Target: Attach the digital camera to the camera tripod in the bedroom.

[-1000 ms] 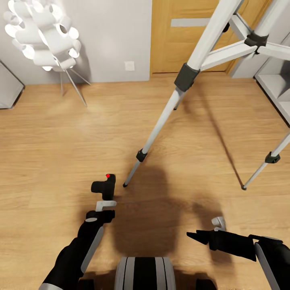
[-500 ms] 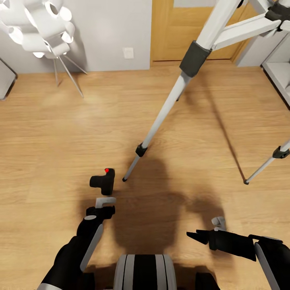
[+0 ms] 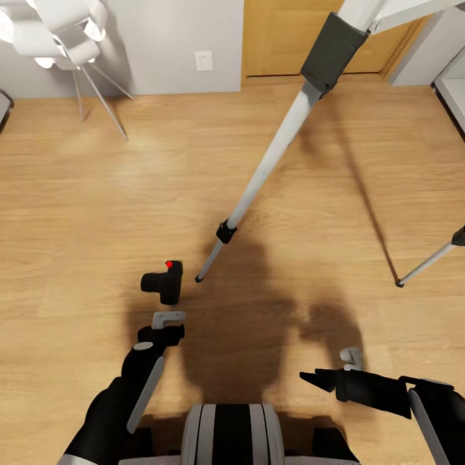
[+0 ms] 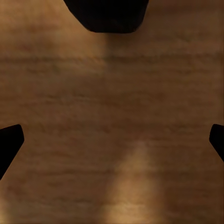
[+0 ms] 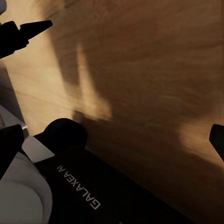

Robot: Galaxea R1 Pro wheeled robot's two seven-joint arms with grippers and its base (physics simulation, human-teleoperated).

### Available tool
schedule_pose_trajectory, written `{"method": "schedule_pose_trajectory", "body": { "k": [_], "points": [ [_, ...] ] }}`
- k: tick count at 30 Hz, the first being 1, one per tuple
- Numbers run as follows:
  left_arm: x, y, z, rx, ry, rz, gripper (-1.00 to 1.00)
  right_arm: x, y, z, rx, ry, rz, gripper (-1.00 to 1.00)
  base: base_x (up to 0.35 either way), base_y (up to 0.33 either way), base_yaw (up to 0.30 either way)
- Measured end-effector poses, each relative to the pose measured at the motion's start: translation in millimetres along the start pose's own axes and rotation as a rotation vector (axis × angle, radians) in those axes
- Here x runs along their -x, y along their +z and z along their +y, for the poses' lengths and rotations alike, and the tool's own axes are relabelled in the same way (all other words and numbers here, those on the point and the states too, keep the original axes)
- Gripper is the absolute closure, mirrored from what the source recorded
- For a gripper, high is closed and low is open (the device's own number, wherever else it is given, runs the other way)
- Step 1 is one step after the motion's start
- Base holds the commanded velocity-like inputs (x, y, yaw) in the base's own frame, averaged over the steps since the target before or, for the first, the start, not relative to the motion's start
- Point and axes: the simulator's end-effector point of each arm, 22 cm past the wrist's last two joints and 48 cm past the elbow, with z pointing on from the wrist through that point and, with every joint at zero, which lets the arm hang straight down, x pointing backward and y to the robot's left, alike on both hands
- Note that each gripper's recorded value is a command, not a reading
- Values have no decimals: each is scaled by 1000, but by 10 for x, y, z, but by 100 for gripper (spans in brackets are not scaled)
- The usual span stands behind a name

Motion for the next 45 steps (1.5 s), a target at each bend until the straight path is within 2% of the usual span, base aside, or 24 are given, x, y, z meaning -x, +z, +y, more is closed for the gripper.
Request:
{"method": "schedule_pose_trajectory", "body": {
  "k": [12, 18, 28, 45],
  "points": [
    [49, -1, -24, -5, -7, -12, -100, -1, 28, 0, 15, 2, -6, -100, 0, 0, 0],
    [59, -5, -31, -7, -9, -14, -100, 40, -24, -64, -4, 11, -24, -100, 0, 0, -6],
    [60, -6, -37, -8, -8, -15, -100, 71, -85, -143, -28, 26, -39, -100, 0, 0, -202],
    [63, 0, 3, -1, -10, -16, -100, 94, -104, -145, -26, 28, -48, -100, 0, 0, -18]
  ]
}}
